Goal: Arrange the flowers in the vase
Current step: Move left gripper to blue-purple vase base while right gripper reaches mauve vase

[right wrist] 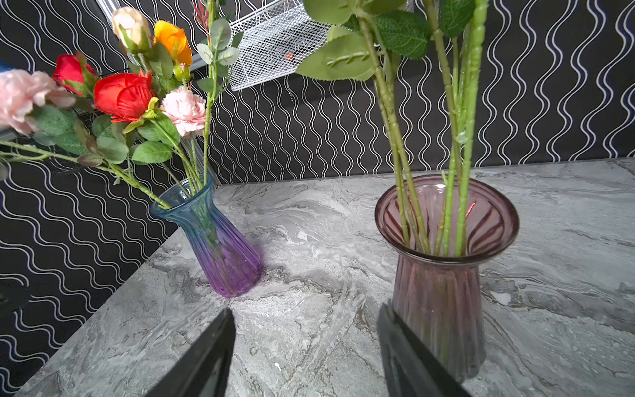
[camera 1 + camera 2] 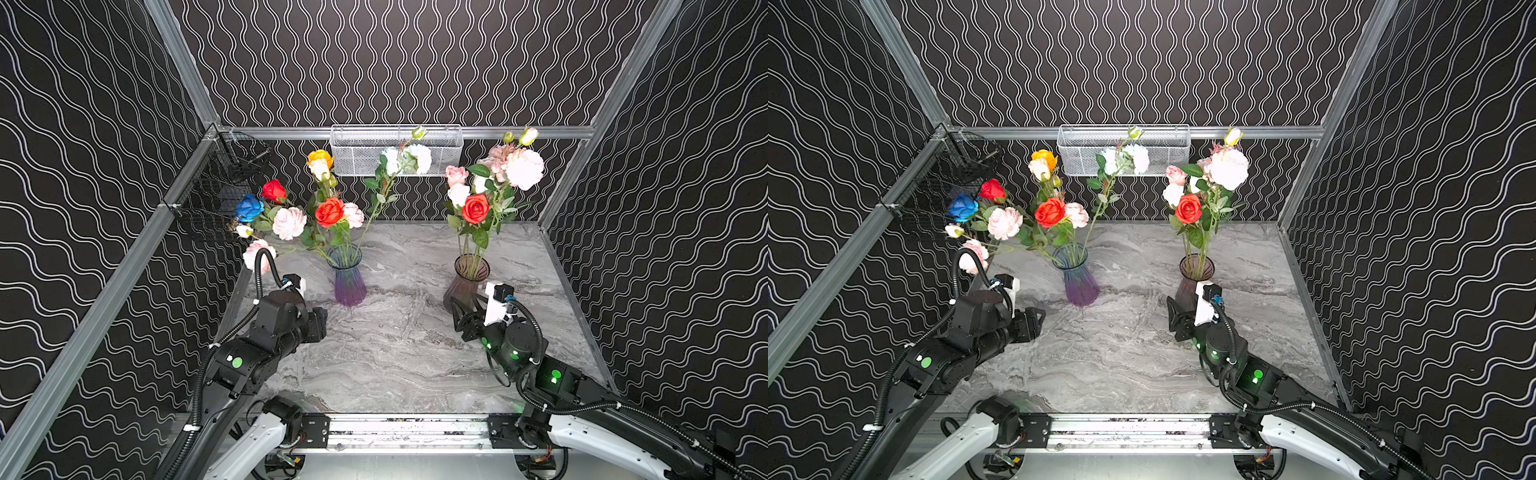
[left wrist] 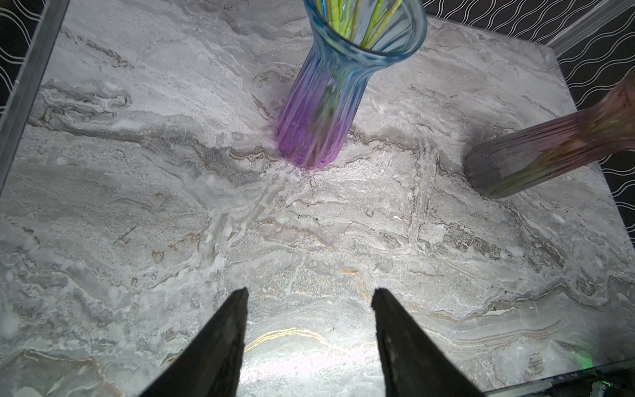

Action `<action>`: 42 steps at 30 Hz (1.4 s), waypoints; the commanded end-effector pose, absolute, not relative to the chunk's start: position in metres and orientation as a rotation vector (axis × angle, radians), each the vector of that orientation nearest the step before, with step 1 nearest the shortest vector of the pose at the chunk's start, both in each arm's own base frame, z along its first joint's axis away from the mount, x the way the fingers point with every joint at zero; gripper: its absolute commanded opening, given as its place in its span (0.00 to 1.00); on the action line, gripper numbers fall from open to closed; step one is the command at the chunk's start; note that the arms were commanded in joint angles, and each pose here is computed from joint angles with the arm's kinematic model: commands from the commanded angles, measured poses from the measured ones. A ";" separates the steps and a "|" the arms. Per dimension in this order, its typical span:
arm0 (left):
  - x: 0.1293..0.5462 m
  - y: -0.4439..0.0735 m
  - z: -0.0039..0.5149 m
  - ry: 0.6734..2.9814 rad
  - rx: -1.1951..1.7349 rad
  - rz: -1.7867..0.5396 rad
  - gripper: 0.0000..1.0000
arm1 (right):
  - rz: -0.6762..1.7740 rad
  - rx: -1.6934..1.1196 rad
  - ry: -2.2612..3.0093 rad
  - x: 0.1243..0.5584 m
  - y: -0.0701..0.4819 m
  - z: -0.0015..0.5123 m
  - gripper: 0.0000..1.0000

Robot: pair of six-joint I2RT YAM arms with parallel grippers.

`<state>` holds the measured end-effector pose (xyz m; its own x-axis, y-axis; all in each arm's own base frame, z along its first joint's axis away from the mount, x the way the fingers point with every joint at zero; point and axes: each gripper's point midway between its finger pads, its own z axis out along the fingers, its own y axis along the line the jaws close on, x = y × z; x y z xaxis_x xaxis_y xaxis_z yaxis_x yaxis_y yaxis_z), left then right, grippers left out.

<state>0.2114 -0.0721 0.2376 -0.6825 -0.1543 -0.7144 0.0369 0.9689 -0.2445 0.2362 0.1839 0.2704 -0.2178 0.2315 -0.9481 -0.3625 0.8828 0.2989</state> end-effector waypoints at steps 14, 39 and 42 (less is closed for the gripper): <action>0.217 -0.083 0.213 2.294 -0.192 -0.423 0.52 | 0.560 -0.082 1.695 0.236 0.182 0.273 0.67; 0.322 -0.023 0.084 1.987 -0.908 -0.527 0.47 | 0.330 0.271 1.764 0.237 0.091 0.275 0.63; 0.341 -0.023 0.079 1.946 -0.923 -0.568 0.47 | 0.274 0.376 1.825 0.245 0.072 0.257 0.61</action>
